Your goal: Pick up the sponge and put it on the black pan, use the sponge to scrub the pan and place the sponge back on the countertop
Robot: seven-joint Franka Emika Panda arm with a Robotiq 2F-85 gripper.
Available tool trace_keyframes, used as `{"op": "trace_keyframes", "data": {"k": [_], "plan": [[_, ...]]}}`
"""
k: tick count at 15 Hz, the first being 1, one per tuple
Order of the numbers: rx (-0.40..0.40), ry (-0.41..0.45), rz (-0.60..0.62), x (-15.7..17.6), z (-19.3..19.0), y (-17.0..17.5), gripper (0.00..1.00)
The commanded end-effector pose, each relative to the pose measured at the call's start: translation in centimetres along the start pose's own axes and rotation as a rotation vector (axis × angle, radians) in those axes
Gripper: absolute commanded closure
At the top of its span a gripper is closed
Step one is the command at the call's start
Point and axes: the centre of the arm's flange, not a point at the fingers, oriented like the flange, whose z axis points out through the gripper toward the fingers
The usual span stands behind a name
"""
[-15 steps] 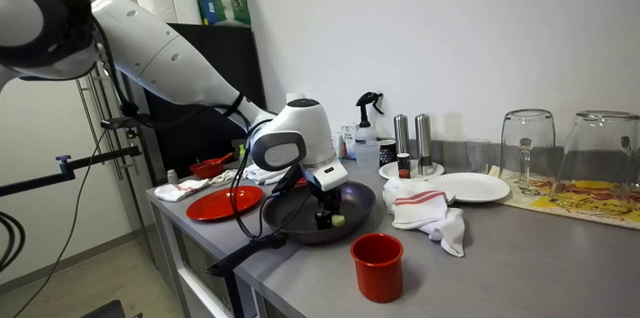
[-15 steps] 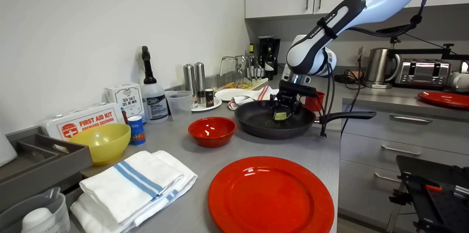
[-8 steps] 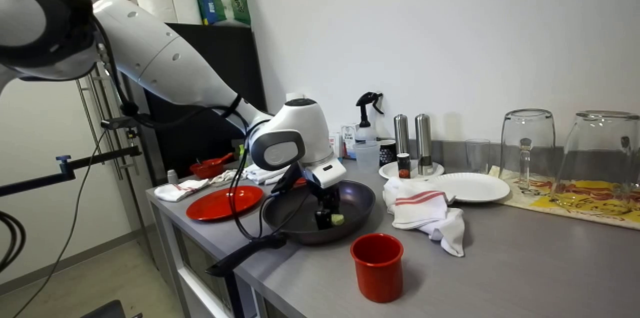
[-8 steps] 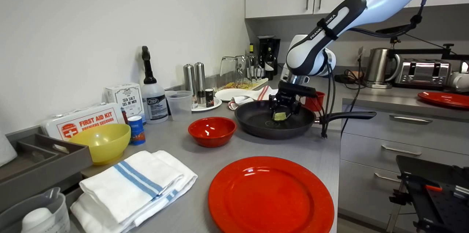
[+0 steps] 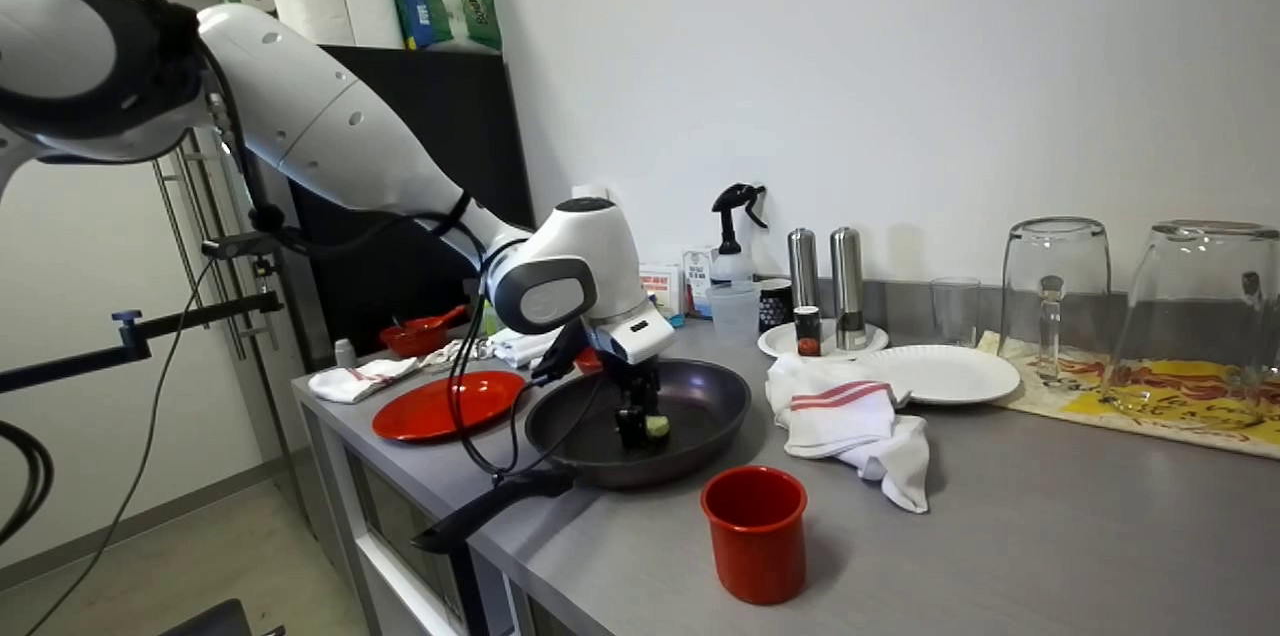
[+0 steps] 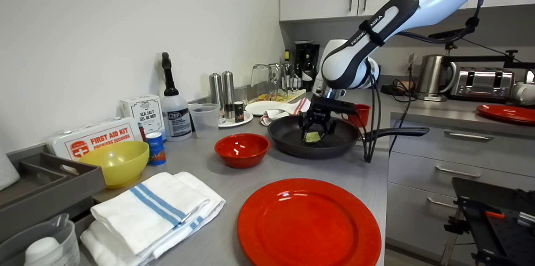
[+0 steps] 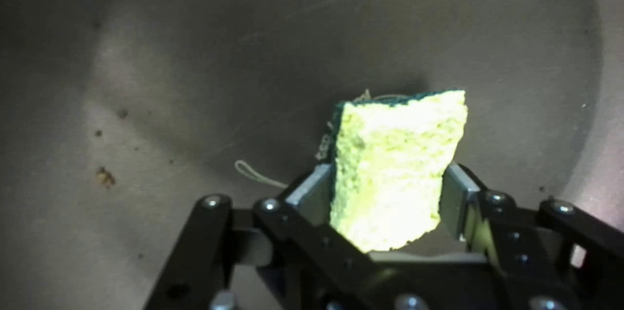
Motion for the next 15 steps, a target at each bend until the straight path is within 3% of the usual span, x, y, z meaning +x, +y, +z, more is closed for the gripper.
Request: {"op": "trace_keyframes", "data": {"k": [1, 15], "plan": [[0.006, -0.011, -0.027, -1.6, 0.8, -1.4, 0.72], [-0.092, 0.054, 0.01, 1.4, 0.4, 3.0, 0.72]]}}
